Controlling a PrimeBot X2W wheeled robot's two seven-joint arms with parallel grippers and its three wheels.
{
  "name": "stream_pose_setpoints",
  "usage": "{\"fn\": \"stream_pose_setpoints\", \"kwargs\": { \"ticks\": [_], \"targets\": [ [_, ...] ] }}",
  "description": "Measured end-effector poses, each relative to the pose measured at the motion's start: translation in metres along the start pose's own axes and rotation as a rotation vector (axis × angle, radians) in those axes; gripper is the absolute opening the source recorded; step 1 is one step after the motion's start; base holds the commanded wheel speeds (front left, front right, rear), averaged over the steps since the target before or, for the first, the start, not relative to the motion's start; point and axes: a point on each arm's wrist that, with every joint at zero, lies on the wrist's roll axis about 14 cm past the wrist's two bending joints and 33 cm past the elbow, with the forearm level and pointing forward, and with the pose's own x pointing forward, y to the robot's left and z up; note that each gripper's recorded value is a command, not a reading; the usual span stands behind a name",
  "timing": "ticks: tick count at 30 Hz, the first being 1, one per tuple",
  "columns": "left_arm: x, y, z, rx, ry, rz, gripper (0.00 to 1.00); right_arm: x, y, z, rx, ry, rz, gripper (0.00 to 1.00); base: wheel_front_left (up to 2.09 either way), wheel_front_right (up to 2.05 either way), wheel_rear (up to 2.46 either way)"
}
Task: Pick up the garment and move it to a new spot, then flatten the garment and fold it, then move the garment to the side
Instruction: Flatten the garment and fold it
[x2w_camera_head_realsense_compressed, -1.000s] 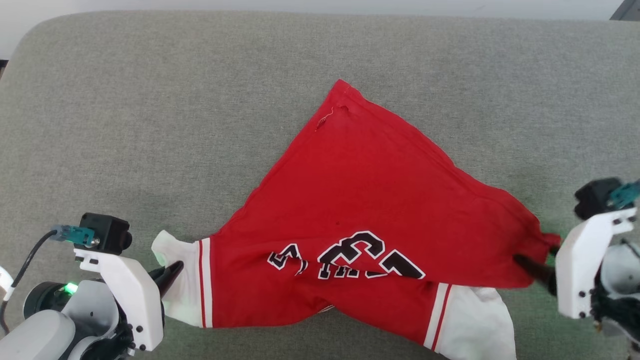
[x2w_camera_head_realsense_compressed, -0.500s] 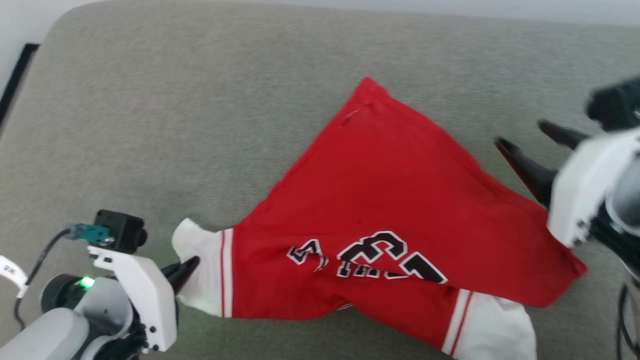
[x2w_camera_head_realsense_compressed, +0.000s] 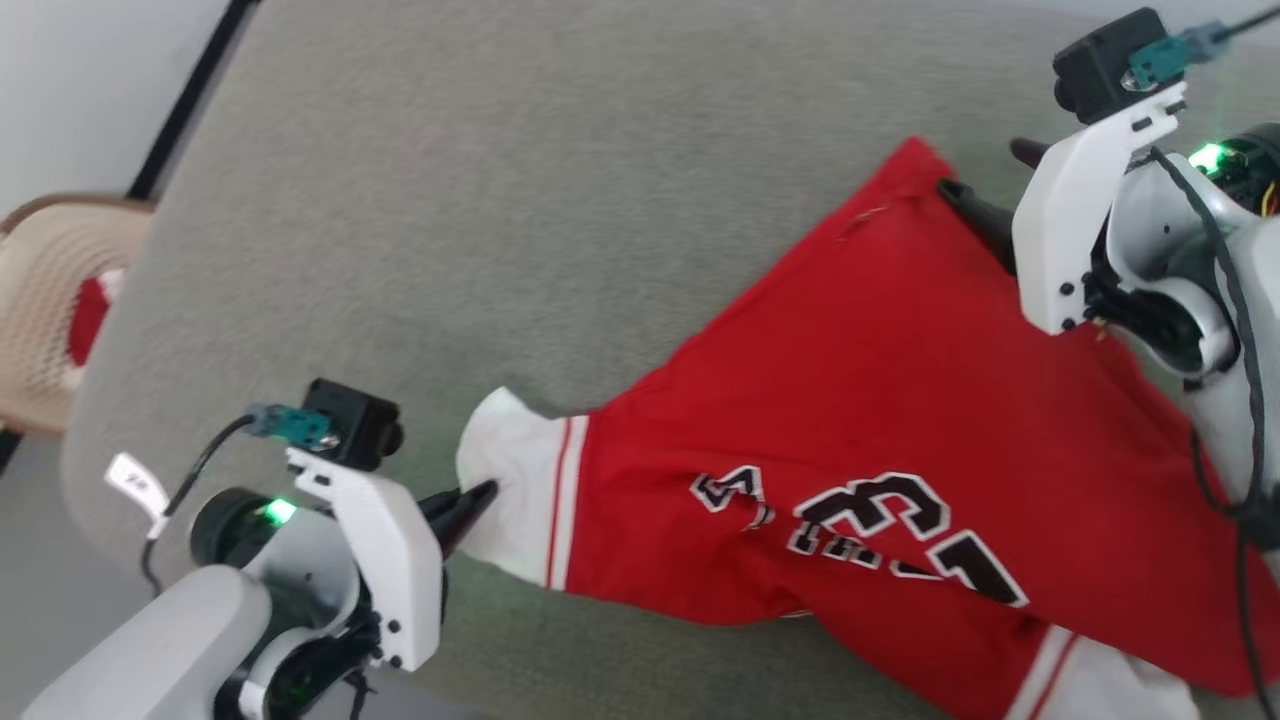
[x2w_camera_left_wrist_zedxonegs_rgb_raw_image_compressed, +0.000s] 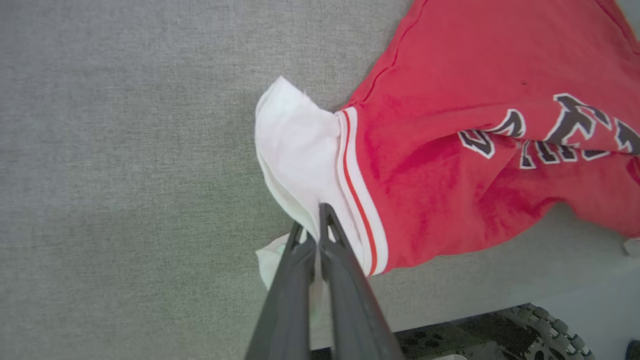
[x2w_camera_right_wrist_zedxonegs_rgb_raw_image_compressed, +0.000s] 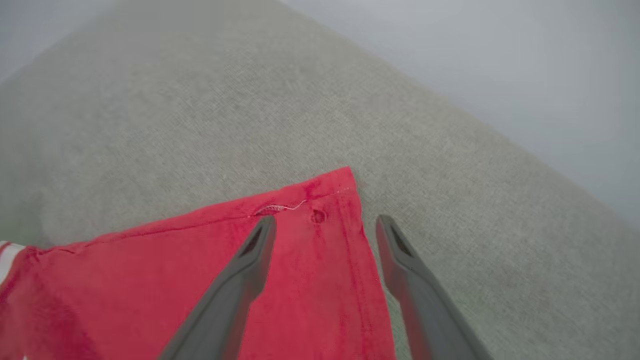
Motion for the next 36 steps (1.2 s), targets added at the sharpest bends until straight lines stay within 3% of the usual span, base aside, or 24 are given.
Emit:
{"fn": "stream_pose_setpoints", "kwargs": {
  "ticks": [8, 16, 17, 18, 28, 36],
  "targets": [
    [0.003, 0.009, -0.010, -0.030, 0.026, 0.027, 0.00, 0.053, -0.003, -0.057, -0.032, 0.283, 0.022, 1.00, 0.00, 0.00, 0.00],
    [0.006, 0.017, -0.018, -0.050, 0.046, 0.045, 0.00, 0.065, 0.004, -0.081, -0.092, 0.448, 0.046, 1.00, 0.00, 0.00, 0.00],
    [0.006, 0.018, -0.019, -0.051, 0.053, 0.047, 0.00, 0.063, 0.005, -0.082, -0.092, 0.462, 0.051, 0.33, 0.00, 0.00, 0.00],
    [0.005, 0.019, -0.019, -0.050, 0.053, 0.048, 0.00, 0.062, 0.004, -0.083, -0.073, 0.468, 0.050, 0.00, 0.00, 0.00, 0.00],
    [-0.005, 0.043, 0.026, 0.039, 0.018, 0.089, 0.00, 0.035, -0.005, -0.062, -0.035, 0.374, 0.012, 0.00, 0.00, 0.00, 0.00],
    [-0.029, 0.058, 0.114, 0.212, -0.085, 0.161, 0.00, -0.023, -0.038, 0.005, -0.064, 0.137, -0.082, 0.00, 0.00, 0.00, 0.00]
  ]
}}
